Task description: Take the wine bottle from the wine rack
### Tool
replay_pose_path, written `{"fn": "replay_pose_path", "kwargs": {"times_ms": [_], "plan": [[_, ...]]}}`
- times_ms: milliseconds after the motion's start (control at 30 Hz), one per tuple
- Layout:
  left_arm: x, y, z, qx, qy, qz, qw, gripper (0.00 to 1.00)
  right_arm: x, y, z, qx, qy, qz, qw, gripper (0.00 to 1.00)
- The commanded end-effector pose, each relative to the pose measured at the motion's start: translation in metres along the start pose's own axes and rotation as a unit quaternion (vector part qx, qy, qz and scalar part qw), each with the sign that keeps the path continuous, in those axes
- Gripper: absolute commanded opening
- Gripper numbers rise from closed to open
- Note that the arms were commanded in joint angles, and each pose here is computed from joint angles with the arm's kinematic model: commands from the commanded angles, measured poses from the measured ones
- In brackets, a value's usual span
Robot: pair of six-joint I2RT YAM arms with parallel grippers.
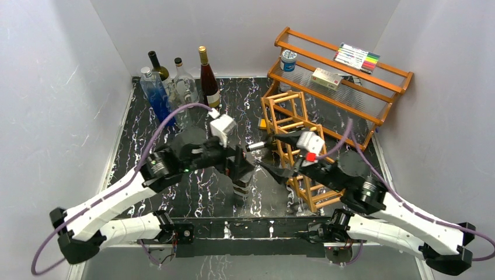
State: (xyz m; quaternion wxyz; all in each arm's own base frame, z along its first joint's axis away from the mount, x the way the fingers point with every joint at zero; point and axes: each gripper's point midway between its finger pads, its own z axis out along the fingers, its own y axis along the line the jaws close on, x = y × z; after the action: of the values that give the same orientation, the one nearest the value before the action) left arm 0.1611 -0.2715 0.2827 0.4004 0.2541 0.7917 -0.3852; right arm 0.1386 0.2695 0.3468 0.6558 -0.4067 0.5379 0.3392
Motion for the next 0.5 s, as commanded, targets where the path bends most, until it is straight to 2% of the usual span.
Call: {"fn": "replay_pose_path", "kwargs": {"times_ms": [0, 100, 300, 367, 467], "plan": [[-0.007, 0.015, 0.011, -0.127, -0.003, 0.081, 0.989, 0.94, -0.023, -0.022, -0.022, 0.048, -0.014, -0.031, 0.998, 0.98], [-0.003, 0.027, 0.015, -0.196, 0.022, 0.112, 0.974, 0.89, -0.024, -0.025, -0.025, 0.055, -0.014, -0.034, 0.998, 0.98], [0.003, 0.030, 0.019, -0.239, 0.035, 0.134, 0.961, 0.73, -0.019, -0.023, -0.024, 0.052, -0.006, -0.036, 0.998, 0.98], [0.005, 0.034, 0.018, -0.249, 0.036, 0.131, 0.959, 0.64, -0.016, -0.023, -0.023, 0.052, -0.003, -0.036, 0.998, 0.98], [0.007, 0.037, 0.017, -0.259, 0.038, 0.125, 0.957, 0.45, -0.011, -0.023, -0.022, 0.052, 0.003, -0.037, 0.998, 0.98]]}}
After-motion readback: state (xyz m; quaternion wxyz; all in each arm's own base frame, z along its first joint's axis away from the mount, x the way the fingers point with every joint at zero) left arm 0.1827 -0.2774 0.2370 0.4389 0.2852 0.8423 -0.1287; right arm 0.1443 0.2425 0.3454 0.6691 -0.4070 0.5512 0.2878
